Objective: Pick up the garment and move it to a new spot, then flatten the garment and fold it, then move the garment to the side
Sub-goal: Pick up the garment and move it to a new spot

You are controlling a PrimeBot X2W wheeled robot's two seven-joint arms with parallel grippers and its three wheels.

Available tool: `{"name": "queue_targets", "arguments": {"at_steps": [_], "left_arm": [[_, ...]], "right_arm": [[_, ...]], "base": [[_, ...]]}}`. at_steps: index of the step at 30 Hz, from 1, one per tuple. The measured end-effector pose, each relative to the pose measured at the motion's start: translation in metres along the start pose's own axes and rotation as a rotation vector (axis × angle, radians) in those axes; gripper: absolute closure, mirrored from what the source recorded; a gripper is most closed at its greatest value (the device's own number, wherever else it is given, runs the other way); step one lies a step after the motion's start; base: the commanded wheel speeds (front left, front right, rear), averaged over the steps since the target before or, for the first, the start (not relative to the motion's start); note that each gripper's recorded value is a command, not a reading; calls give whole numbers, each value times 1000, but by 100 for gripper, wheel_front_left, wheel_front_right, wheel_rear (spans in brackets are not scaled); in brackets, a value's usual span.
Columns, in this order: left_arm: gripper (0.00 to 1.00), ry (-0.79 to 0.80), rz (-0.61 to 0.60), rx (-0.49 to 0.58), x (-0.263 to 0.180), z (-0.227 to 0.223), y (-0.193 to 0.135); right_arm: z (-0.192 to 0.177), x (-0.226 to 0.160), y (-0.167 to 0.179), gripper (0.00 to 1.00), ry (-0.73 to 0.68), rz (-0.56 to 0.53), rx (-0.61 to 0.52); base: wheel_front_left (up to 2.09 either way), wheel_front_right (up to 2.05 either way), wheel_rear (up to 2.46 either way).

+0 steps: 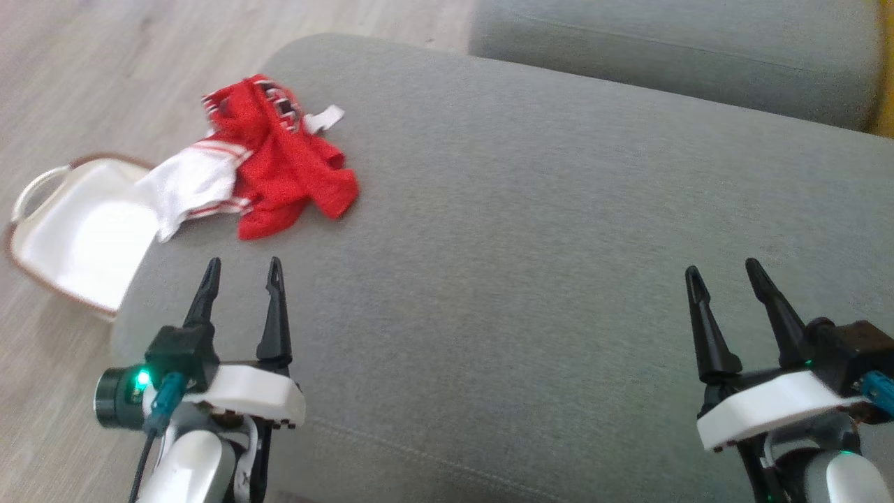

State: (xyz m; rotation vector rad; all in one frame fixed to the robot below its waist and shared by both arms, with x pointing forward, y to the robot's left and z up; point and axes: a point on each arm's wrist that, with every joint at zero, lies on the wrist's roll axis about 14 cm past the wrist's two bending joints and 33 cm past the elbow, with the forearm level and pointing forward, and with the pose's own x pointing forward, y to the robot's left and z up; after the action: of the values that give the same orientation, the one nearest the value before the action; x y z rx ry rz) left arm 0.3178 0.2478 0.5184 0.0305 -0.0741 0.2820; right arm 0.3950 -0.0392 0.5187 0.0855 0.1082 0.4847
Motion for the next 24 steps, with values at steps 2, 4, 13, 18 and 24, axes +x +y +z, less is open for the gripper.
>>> {"name": "queue_targets", "arguments": {"at_steps": [2,4,13,18,24], "left_arm": [[0,7,31,1,-3,-1,10],[0,8,66,0,-6,-1,21],[0,33,119,-7,6,-9,32],[0,16,92,-6,46,-6,22],[0,93,38,13,108,-38,7]], "right_arm": [[-1,7,10,0,4,35,1],[-2,13,18,0,8,63,2],[-6,33,22,0,22,91,4],[-10,49,12,0,34,82,6],[-32,67,-20,0,90,44,-9]], "base": [[0,0,0],[0,0,0],[0,0,0],[0,0,0],[0,0,0]]}}
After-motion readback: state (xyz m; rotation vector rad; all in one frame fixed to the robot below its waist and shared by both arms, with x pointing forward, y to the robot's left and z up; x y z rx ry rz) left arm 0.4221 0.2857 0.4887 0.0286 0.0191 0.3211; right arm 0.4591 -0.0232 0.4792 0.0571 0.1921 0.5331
